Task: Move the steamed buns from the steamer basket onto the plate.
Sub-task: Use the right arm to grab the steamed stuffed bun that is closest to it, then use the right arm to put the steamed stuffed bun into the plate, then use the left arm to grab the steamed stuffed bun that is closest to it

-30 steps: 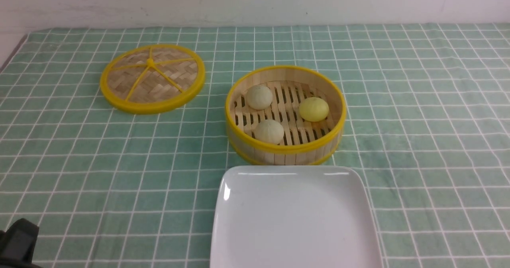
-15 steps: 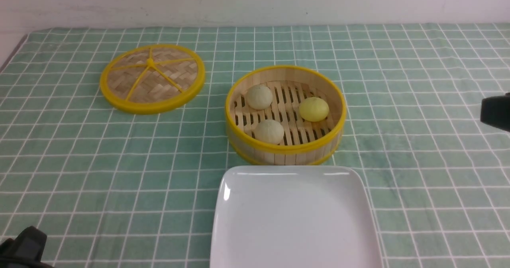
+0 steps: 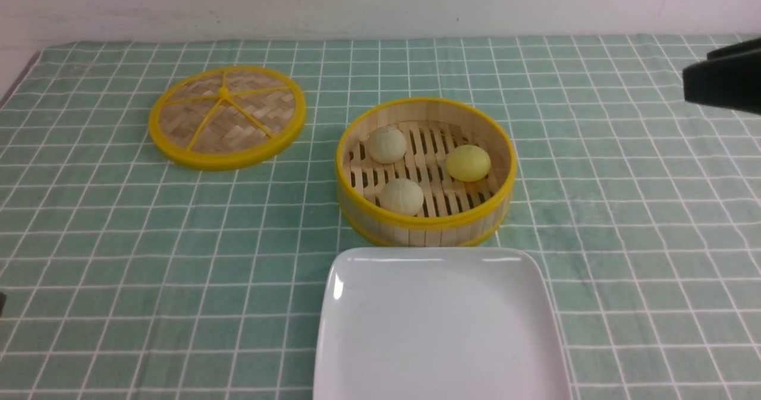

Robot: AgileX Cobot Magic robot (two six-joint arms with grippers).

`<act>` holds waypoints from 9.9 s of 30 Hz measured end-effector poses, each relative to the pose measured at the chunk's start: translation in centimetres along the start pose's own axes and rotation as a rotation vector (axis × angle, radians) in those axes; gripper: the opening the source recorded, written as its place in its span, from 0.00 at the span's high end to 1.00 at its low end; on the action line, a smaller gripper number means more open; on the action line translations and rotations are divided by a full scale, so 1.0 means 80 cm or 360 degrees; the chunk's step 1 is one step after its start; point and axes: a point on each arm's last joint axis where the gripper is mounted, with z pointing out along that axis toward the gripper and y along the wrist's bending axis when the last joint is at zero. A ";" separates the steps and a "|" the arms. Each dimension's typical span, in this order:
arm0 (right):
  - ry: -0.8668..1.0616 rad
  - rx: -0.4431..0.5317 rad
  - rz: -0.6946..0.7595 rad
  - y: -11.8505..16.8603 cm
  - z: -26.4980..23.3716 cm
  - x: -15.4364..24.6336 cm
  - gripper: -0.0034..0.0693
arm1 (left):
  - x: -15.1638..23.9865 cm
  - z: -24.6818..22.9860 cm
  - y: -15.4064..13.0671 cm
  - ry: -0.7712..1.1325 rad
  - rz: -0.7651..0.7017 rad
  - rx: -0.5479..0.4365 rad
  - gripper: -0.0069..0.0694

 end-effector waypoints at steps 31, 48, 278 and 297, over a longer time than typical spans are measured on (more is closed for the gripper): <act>0.0145 -0.0120 -0.0080 -0.060 0.044 -0.043 0.45 | -0.065 0.180 -0.079 0.0737 0.0460 0.0278 0.45; 0.0873 -0.0075 -0.0359 -0.077 0.214 -0.023 0.45 | -0.031 0.213 -0.082 0.0943 0.0341 0.0587 0.45; -0.0051 0.0418 -0.0592 0.176 -0.223 -0.016 0.18 | 0.169 0.375 -0.104 0.1360 0.0717 0.0697 0.39; 0.0015 0.0447 -0.0563 0.159 -0.195 0.009 0.18 | 0.098 0.412 -0.156 0.1747 0.0814 0.0490 0.39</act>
